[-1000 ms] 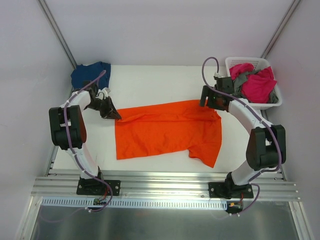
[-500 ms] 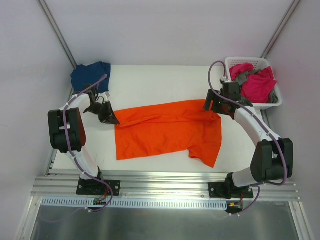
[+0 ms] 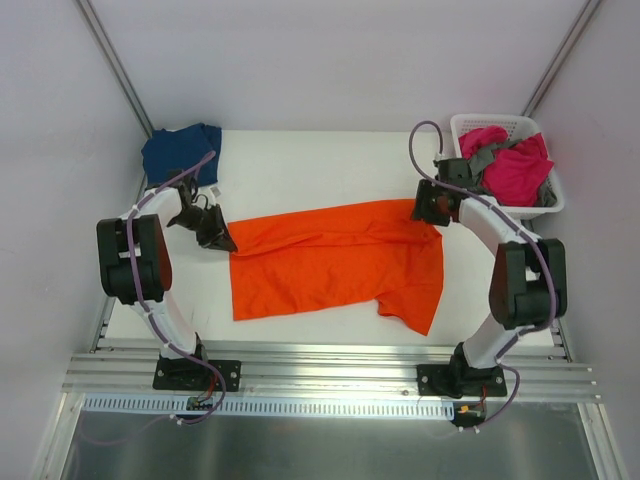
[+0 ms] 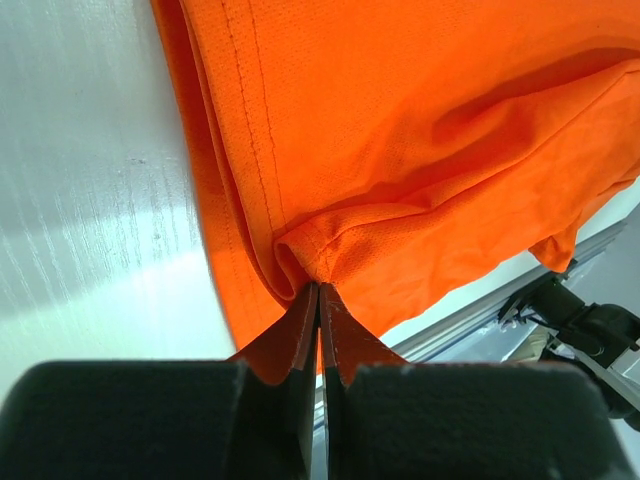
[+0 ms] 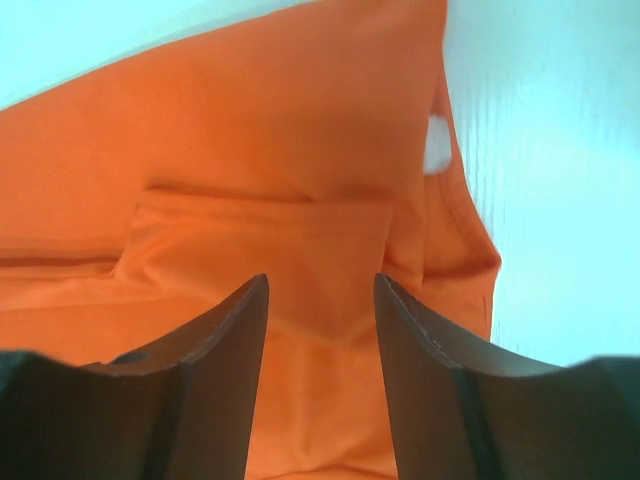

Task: Fold and stack the t-shirts
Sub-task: Fold the tshirt

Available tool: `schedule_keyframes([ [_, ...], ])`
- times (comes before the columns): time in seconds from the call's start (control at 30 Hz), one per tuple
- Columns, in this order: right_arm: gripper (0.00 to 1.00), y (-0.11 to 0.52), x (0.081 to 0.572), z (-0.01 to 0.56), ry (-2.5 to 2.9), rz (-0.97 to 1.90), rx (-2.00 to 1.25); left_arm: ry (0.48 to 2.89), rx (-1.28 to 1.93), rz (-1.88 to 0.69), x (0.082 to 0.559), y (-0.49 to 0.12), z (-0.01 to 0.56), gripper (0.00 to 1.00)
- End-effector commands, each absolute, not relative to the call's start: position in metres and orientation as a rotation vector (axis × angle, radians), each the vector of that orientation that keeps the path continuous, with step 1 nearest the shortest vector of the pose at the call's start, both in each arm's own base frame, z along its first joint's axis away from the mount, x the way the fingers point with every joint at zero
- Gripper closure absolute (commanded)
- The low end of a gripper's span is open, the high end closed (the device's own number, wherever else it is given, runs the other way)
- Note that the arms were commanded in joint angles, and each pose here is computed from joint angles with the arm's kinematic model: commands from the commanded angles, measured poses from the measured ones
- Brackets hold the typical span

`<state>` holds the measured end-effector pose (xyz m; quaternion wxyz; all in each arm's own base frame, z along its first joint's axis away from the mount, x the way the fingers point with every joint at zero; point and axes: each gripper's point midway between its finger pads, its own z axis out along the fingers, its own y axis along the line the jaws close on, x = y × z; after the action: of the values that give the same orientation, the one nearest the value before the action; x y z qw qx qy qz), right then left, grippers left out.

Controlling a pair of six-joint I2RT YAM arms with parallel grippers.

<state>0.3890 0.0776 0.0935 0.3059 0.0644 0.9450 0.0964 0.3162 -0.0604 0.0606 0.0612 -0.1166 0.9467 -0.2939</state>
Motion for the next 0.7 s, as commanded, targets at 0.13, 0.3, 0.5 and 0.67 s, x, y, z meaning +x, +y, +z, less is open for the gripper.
schedule_keyframes([
  [0.13, 0.52, 0.081, 0.451, 0.095, 2.466, 0.247, 0.107, 2.875, -0.353, -0.928, 0.313, -0.060, 0.062, 1.00],
  [0.3, 0.52, 0.086, 0.461, 0.098, 2.459, 0.246, 0.082, 2.870, -0.348, -0.933, 0.319, -0.060, 0.066, 1.00],
  [0.5, 0.52, 0.080, 0.441, 0.097, 2.476, 0.233, 0.096, 2.873, -0.352, -0.930, 0.325, -0.059, 0.065, 1.00],
  [0.67, 0.53, 0.076, 0.423, 0.096, 2.490, 0.247, 0.113, 2.872, -0.347, -0.922, 0.329, -0.058, 0.065, 1.00],
])
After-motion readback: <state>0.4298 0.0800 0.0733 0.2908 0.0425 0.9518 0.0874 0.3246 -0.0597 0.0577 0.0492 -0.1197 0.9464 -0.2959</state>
